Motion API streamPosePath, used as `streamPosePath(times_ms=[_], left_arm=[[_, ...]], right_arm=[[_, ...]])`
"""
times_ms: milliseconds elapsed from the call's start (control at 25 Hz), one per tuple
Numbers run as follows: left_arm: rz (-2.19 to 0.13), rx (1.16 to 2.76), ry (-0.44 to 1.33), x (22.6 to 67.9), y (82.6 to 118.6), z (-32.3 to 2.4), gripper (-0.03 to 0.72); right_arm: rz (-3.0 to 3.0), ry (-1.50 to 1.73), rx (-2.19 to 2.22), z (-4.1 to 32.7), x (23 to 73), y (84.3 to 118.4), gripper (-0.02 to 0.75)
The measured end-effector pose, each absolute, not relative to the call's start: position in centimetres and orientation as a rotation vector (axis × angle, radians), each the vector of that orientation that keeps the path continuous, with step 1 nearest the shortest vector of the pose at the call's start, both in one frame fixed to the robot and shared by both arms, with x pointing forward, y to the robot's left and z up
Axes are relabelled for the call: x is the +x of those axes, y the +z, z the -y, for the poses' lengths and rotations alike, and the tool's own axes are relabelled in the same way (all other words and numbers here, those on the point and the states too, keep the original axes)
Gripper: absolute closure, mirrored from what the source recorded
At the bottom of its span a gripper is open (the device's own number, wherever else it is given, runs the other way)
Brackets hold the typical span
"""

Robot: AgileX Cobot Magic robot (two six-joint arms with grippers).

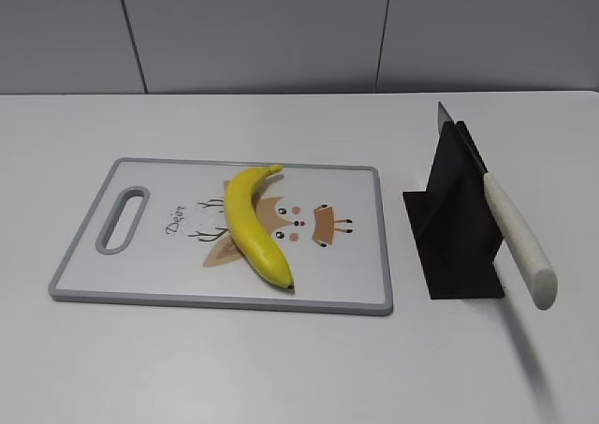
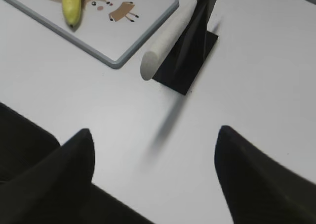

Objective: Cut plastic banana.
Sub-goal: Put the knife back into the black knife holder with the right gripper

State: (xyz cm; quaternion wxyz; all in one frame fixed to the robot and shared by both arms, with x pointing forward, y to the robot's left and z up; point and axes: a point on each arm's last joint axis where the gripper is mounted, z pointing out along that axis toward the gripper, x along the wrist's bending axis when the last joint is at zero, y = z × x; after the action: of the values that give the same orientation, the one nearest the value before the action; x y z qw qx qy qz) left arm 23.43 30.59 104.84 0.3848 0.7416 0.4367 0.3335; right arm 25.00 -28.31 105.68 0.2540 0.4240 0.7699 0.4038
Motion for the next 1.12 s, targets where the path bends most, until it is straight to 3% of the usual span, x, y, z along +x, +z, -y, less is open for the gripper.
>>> streamPosePath(times_ms=[840,1120], left_arm=[[-1.110,1.885,0.841,23.4,104.9,-30.5,0.117],[-1.242,1.827,0.912,23.4,104.9,-30.4,0.133]], right_arm=[[-1.921,1.173,1.131,29.2,22.9,105.7,0.150],[-1.761,1.067,1.291,29.0,23.1,105.7,0.150]])
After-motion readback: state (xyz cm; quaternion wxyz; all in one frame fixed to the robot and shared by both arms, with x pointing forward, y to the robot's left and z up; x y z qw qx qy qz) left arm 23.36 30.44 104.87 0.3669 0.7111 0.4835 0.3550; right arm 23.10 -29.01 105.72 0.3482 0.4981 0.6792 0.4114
